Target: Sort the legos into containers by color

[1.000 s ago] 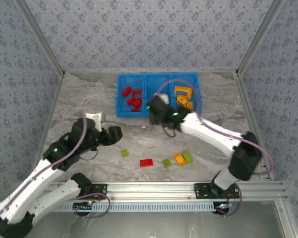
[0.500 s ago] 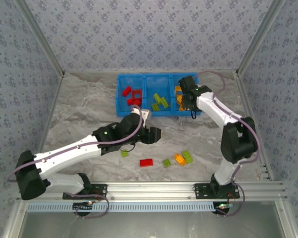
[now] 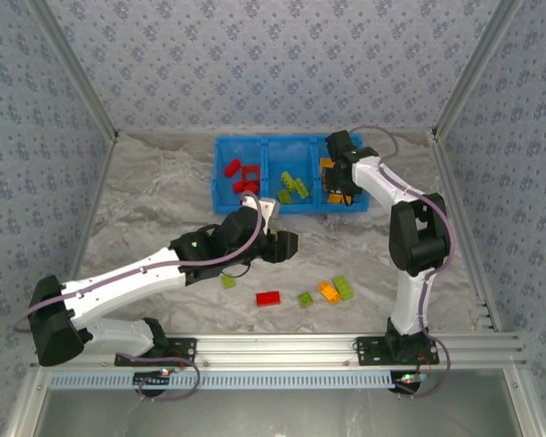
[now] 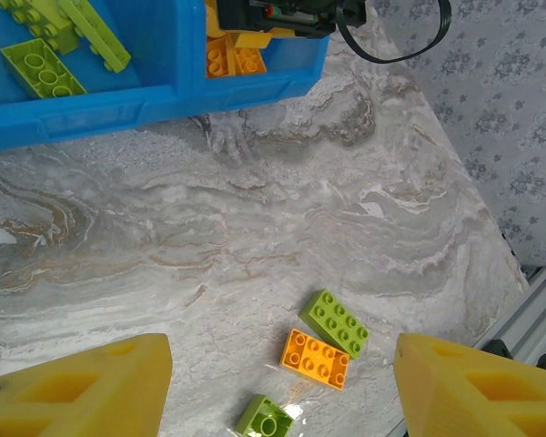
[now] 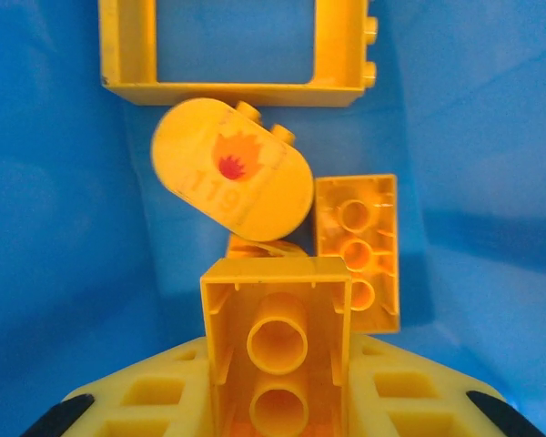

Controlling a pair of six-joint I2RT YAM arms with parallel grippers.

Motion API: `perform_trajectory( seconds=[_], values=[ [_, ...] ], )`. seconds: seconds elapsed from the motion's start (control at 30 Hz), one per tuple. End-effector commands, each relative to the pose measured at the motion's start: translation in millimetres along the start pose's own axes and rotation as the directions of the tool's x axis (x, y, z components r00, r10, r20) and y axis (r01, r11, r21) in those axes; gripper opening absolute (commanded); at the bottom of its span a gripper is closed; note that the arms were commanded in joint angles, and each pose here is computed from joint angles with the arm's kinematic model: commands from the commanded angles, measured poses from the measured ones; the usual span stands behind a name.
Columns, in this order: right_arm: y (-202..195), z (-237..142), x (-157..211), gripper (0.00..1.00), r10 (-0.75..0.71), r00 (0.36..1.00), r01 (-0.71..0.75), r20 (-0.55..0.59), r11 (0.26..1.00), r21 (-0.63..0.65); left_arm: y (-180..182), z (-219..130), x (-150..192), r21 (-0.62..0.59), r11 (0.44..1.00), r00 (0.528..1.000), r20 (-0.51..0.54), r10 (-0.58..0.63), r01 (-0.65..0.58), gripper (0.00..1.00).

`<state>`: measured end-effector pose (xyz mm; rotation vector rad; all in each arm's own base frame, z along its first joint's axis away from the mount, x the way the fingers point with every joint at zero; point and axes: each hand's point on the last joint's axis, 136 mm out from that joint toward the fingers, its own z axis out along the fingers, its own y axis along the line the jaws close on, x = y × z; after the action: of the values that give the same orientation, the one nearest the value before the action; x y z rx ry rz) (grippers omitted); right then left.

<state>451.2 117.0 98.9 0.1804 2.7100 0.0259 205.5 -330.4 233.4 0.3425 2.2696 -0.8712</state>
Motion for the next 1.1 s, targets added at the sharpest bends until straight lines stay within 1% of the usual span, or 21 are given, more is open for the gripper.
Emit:
perform_trajectory(
  seconds=[0.0, 0.17, 0.27, 0.4, 0.5, 0.57, 0.67, 0.77, 0.93, 1.07],
  values=[
    [14.0, 4.9, -3.3, 0.29, -0.011, 1.0, 0.006, -0.029, 0.987, -0.158, -6.5, -9.4, -10.1, 0.017, 1.0, 0.999, 0.04, 0.007, -0.007, 0.66],
    [18.1, 14.6, 1.7, 0.32, -0.01, 0.996, -0.011, -0.087, 0.972, -0.237, -8.5, -3.4, -6.1, 0.024, 1.0, 1.0, 0.022, 0.008, -0.009, 0.66],
    [19.0, 18.8, 4.4, 0.35, -0.009, 0.995, -0.016, -0.102, 0.97, -0.244, -12.9, -0.4, -4.3, 0.031, 0.999, 1.0, 0.015, 0.016, -0.017, 0.66],
    [19.6, 18.0, 4.8, 0.48, -0.005, 0.995, -0.021, -0.104, 0.968, -0.25, -22.5, 3.3, -0.7, 0.043, 0.998, 0.999, 0.003, 0.042, -0.043, 0.66],
    [17.3, 11.7, 1.8, 0.56, -0.001, 0.996, -0.02, -0.089, 0.97, -0.241, -30.2, 7.2, 3.8, 0.05, 0.997, 0.998, -0.013, 0.065, -0.064, 0.66],
    [15.7, 2.6, -2.6, 0.58, 0.001, 0.998, -0.017, -0.066, 0.972, -0.236, -33.7, 9.3, 6.7, 0.05, 0.996, 0.997, -0.023, 0.076, -0.075, 0.66],
    [11.9, -16.2, -10.2, 0.58, 0.004, 1.0, -0.009, -0.023, 0.975, -0.223, -36.9, 11.5, 10.1, 0.05, 0.996, 0.997, -0.032, 0.077, -0.075, 0.66],
    [5.8, -43.3, -19.1, 0.57, 0.009, 0.999, 0.0, 0.043, 0.979, -0.203, -34.5, 10.2, 9.9, 0.03, 0.998, 0.998, -0.03, 0.06, -0.059, 0.66],
    [-4.2, -102.2, -26.9, 0.55, 0.024, 0.983, 0.009, 0.182, 0.984, -0.176, -20.8, 0.5, 6.5, -0.046, 0.998, 0.999, -0.02, 0.029, -0.03, 0.65],
    [-9.9, -151.4, -18.7, 0.54, 0.018, 0.956, 0.033, 0.292, 0.985, -0.169, -7.7, -14.1, 3.4, -0.107, 0.994, 1.0, -0.007, 0.013, -0.014, 0.64]
  ],
)
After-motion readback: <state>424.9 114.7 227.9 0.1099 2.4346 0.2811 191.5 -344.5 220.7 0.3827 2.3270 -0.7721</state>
